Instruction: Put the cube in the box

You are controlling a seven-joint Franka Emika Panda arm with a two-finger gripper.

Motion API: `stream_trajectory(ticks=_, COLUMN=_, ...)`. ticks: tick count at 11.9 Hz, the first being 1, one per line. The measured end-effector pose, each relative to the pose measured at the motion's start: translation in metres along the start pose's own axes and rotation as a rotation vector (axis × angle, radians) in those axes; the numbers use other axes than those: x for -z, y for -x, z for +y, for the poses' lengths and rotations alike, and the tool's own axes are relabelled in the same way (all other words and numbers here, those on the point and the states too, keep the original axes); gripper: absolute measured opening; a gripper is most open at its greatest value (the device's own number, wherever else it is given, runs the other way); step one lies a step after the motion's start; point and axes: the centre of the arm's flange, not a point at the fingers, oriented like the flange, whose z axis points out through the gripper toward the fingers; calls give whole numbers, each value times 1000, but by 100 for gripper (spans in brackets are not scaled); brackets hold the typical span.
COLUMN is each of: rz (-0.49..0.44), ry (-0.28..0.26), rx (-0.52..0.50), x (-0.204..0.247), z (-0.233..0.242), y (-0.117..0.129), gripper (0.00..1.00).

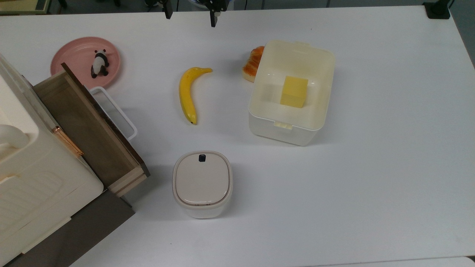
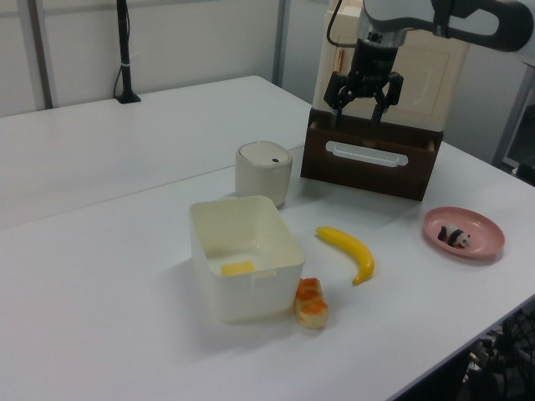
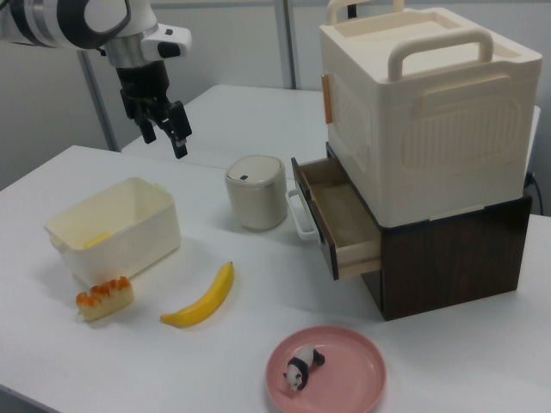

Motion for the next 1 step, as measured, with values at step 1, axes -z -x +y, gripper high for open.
stream_trajectory(ticks=1, rz=0, ry=0, rx=2, x=0, z=-1, y=0, gripper=100)
